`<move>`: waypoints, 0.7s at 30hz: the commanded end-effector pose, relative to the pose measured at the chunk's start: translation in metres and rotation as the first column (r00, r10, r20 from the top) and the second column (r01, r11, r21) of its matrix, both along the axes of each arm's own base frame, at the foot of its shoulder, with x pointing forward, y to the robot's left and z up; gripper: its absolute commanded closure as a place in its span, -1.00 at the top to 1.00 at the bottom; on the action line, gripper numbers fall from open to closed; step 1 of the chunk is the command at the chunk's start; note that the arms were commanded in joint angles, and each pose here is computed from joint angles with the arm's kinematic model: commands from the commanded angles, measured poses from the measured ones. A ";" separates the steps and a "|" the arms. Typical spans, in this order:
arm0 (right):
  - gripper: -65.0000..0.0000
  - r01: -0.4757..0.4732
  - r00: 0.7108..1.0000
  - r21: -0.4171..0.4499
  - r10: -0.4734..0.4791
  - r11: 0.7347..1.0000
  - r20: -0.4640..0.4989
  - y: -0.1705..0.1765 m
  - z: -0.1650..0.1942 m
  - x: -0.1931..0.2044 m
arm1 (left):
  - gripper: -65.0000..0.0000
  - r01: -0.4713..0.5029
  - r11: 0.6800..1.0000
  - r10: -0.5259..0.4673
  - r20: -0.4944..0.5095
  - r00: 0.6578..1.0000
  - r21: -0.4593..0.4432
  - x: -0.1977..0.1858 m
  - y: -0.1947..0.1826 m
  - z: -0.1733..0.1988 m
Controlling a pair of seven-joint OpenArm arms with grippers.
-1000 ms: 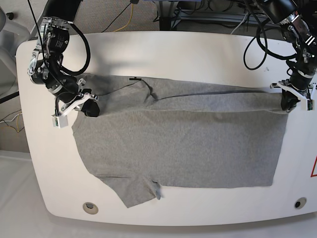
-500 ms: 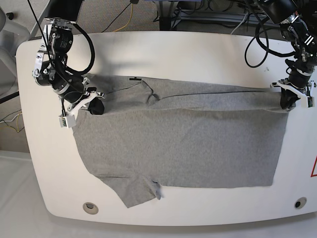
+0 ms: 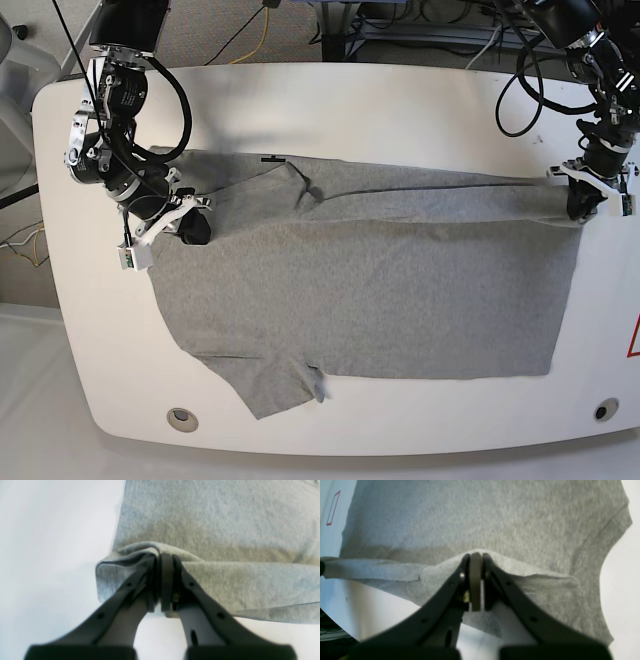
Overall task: Fold the T-shirt properly
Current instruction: 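Lower the held edge with both grippers, folding a strip over the shirt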
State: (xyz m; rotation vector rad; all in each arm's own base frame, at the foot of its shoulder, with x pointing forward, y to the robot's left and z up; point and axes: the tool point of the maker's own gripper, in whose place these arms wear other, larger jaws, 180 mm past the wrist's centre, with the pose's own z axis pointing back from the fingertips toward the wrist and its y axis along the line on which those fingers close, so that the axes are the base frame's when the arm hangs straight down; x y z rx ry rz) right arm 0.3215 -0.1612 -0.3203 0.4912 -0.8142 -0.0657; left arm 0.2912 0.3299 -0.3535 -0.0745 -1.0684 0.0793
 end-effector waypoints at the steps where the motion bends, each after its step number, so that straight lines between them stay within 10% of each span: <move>1: -1.00 0.000 0.999 0.002 0.000 1.000 0.051 -0.001 0.014 0.007 | -0.94 0.012 1.000 -0.014 0.087 0.996 0.019 0.013 0.002 0.023; 21: -0.99 0.004 1.000 -0.096 -0.001 0.995 0.030 0.002 0.002 0.010 | -0.92 0.022 0.996 -0.028 0.062 0.998 0.090 0.023 0.003 0.023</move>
